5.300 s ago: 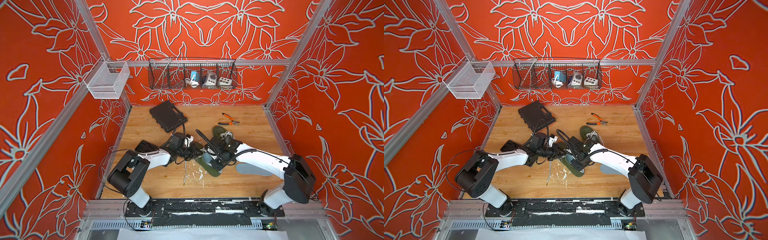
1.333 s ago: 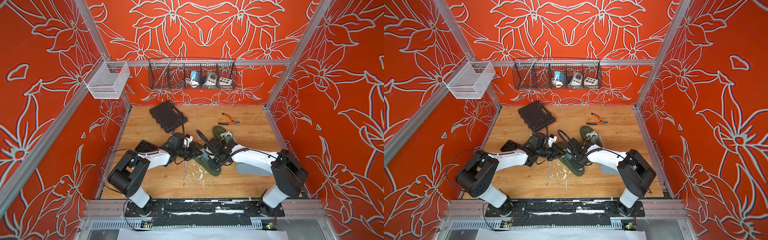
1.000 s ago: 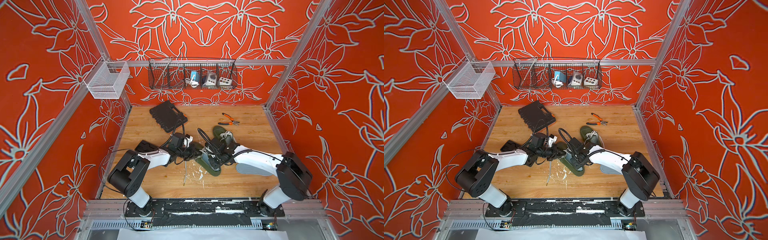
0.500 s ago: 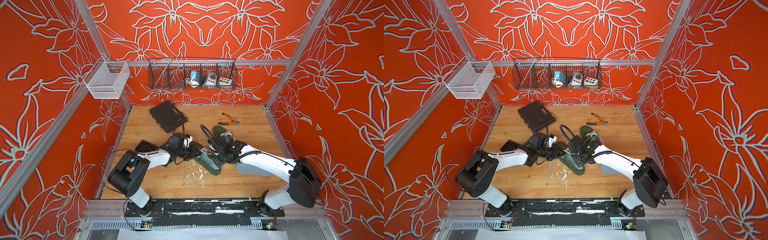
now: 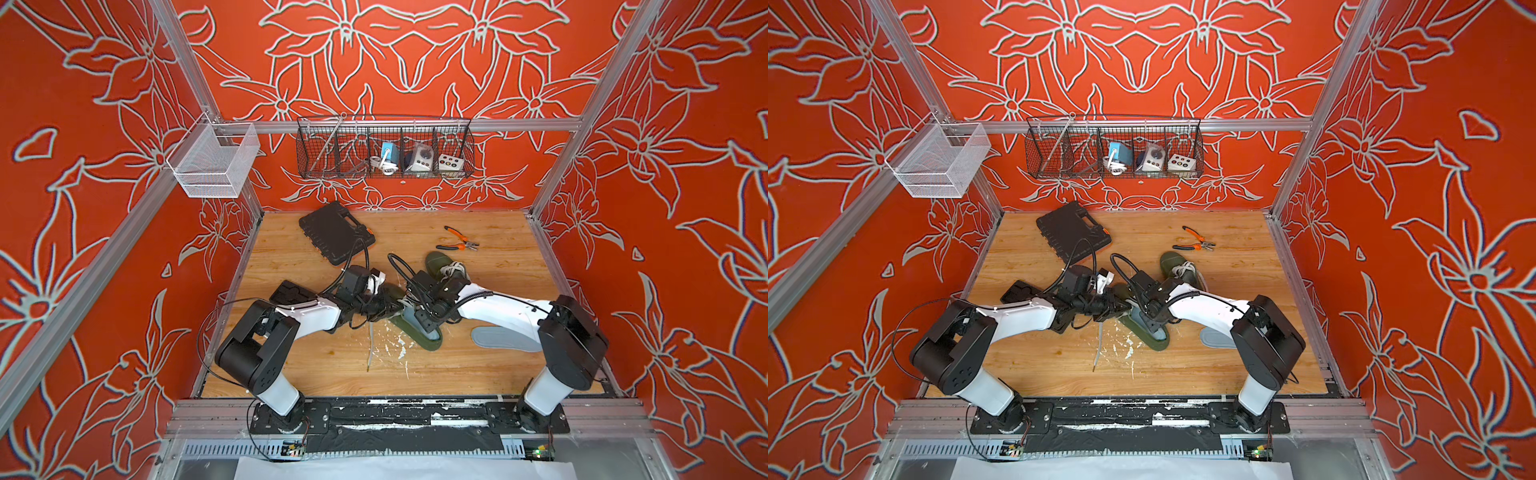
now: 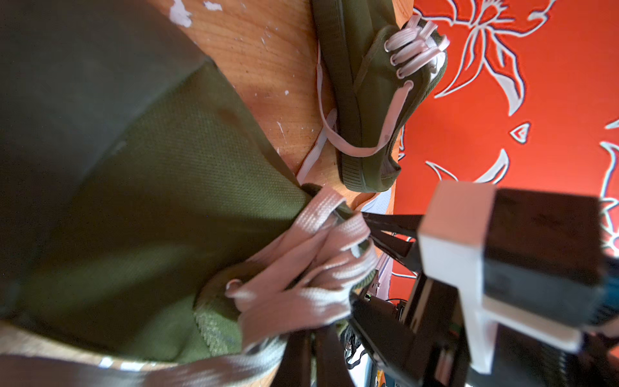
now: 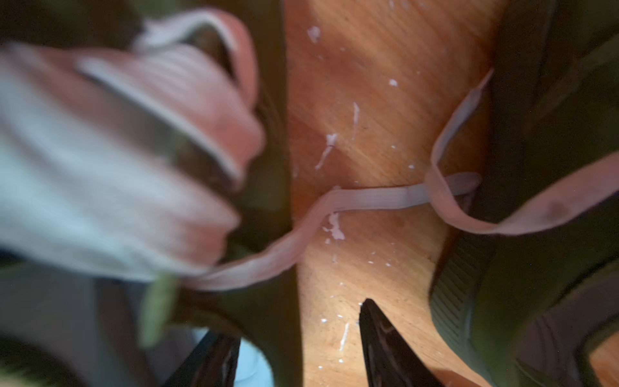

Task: Insert the insole into the shoe
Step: Insert the insole into the shoe, then move the shoe to the center of the board.

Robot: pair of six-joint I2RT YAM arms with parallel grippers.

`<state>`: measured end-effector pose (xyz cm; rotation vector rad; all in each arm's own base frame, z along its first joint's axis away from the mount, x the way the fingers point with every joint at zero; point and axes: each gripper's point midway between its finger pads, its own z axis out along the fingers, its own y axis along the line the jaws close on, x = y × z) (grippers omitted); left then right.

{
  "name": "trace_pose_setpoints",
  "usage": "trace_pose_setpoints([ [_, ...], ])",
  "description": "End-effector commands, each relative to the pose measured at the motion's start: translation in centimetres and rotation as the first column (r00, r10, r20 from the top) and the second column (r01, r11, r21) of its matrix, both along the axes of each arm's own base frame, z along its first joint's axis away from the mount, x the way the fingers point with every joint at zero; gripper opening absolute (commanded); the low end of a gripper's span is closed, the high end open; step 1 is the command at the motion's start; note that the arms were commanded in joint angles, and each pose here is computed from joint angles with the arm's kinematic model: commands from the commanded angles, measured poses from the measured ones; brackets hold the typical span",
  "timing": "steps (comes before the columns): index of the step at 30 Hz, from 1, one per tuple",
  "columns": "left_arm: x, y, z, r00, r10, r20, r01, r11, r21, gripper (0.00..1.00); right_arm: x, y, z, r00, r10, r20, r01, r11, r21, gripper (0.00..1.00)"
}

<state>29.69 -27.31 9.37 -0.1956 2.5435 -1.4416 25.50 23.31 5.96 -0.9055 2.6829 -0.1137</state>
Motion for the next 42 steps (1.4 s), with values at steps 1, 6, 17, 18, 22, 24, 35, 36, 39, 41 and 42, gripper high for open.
trace_pose_setpoints([
  [1, 0.1, 0.1, 0.1, 1.0, 0.0, 0.011, 0.0, 1.0, 0.019, 0.0, 1.5, -1.7, 2.4, 0.993, -0.044, 0.113, 0.053, 0.996, -0.074, 0.42],
  [6, 0.3, 0.1, -0.6, 1.0, -0.002, 0.005, 0.002, 0.999, 0.036, 0.0, 0.3, -1.7, 4.5, 0.994, 0.031, 0.106, -0.029, 0.999, -0.022, 0.07],
  [17, 0.4, 0.4, -1.2, 1.0, 0.004, 0.009, -0.004, 0.998, 0.068, 0.0, -0.9, 1.9, 6.1, 0.979, -0.043, -0.198, 0.154, 0.791, 0.591, 0.0],
  [18, 0.5, 0.3, -1.1, 1.0, 0.004, 0.011, -0.005, 0.998, 0.068, 0.0, -0.8, 1.8, 6.2, 0.978, -0.054, -0.202, 0.165, 0.79, 0.59, 0.0],
  [22, 0.6, 0.0, -0.5, 1.0, -0.001, 0.023, 0.0, 0.998, 0.063, 0.0, -0.7, -0.6, 5.6, 0.979, -0.098, -0.179, 0.17, 0.874, 0.455, 0.34],
  [24, 0.7, -0.2, -0.3, 1.0, -0.006, 0.027, 0.004, 0.998, 0.062, 0.0, -0.9, -2.0, 5.4, 0.982, -0.113, -0.149, 0.164, 0.905, 0.392, 0.37],
  [35, 0.8, -0.4, -0.3, 1.0, -0.011, 0.023, 0.009, 0.998, 0.057, 0.0, -4.5, -1.2, 3.6, 0.99, -0.012, -0.142, 0.052, 0.958, 0.281, 0.04],
  [36, 0.8, -0.4, -0.4, 1.0, -0.012, 0.021, 0.01, 0.998, 0.058, 0.0, -4.6, -0.9, 3.0, 0.989, -0.009, -0.151, 0.051, 0.959, 0.279, 0.03],
  [39, 0.8, -0.5, -0.3, 1.0, -0.014, 0.022, 0.012, 0.998, 0.056, 0.0, -5.0, 0.1, 1.1, 0.984, 0.006, -0.179, 0.045, 0.958, 0.283, 0.03],
  [41, 0.9, -0.4, -0.2, 1.0, -0.012, 0.022, 0.01, 0.998, 0.057, 0.0, -5.1, 0.5, 0.1, 0.981, 0.008, -0.196, 0.05, 0.956, 0.289, 0.03],
  [42, 0.8, -0.4, -0.3, 1.0, -0.012, 0.021, 0.011, 0.998, 0.058, 0.0, -5.1, 0.6, -0.4, 0.979, 0.01, -0.202, 0.049, 0.957, 0.287, 0.03],
])
